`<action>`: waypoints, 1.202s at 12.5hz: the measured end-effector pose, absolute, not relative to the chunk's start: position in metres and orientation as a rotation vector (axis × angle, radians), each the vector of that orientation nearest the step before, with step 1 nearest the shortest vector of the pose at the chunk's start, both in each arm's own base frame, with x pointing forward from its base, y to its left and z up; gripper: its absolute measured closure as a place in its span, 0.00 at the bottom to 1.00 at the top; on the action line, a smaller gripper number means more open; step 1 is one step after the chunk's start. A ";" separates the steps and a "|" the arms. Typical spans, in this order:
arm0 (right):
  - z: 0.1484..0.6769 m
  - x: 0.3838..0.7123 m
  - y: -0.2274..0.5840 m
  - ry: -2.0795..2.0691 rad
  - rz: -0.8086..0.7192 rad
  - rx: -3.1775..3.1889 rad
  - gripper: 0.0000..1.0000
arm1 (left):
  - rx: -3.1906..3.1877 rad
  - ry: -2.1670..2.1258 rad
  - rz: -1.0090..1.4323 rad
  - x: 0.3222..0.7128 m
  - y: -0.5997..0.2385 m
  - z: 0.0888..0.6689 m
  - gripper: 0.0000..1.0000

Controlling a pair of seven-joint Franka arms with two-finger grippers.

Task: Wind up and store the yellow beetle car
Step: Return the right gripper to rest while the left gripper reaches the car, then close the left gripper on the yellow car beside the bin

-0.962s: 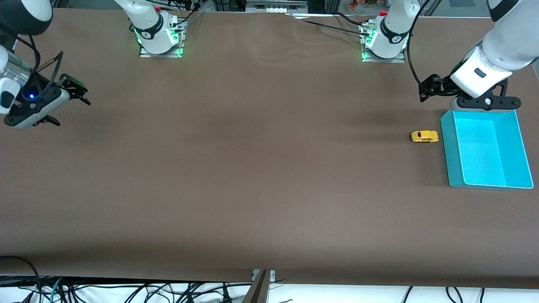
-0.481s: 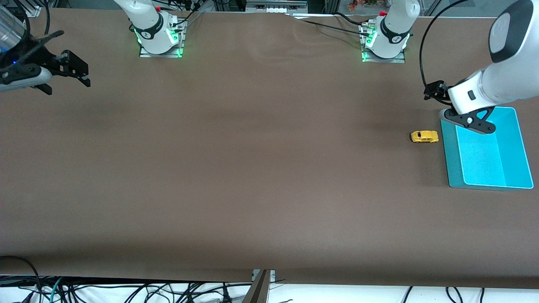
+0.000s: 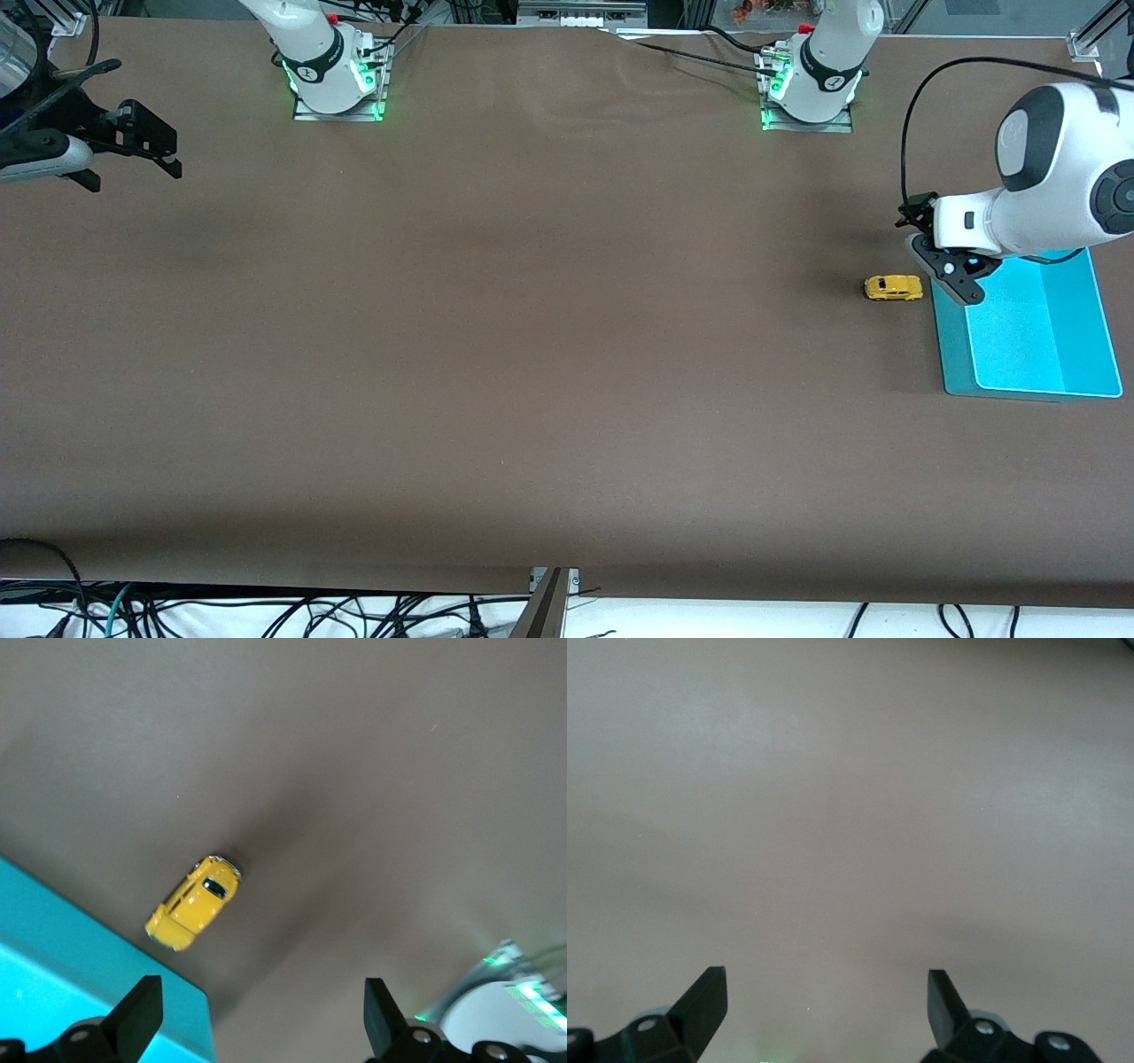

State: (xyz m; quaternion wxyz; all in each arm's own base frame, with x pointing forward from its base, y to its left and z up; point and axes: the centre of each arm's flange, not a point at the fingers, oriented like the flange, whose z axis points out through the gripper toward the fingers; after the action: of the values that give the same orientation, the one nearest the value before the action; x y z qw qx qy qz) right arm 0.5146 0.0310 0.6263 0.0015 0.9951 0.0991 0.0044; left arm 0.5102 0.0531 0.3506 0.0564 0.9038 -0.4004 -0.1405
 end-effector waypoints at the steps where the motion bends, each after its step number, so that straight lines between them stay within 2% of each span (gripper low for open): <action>1: 0.624 0.516 0.031 0.292 0.007 3.126 0.00 | 2.714 -1.271 -0.404 0.500 0.064 0.324 0.00; 3: 0.622 0.517 0.030 0.270 0.000 3.129 0.00 | 2.641 -1.422 -0.360 0.486 0.073 0.279 0.00; 5: 0.624 0.517 0.030 0.261 0.008 3.130 0.00 | 2.570 -1.596 -0.322 0.485 0.074 0.260 0.00; 10: 0.629 0.522 0.025 0.236 0.025 3.135 0.00 | 2.501 -1.879 -0.302 0.490 0.082 0.233 0.00; 15: 0.625 0.526 0.024 0.235 0.015 3.137 0.00 | 2.481 -1.944 -0.271 0.482 0.089 0.209 0.00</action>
State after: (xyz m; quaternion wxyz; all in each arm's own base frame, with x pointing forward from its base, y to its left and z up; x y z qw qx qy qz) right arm 0.5256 0.0238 0.6248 -0.0022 0.9972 0.0748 0.0046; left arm 0.4825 0.0890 0.2087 -0.0112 0.7842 -0.6145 -0.0856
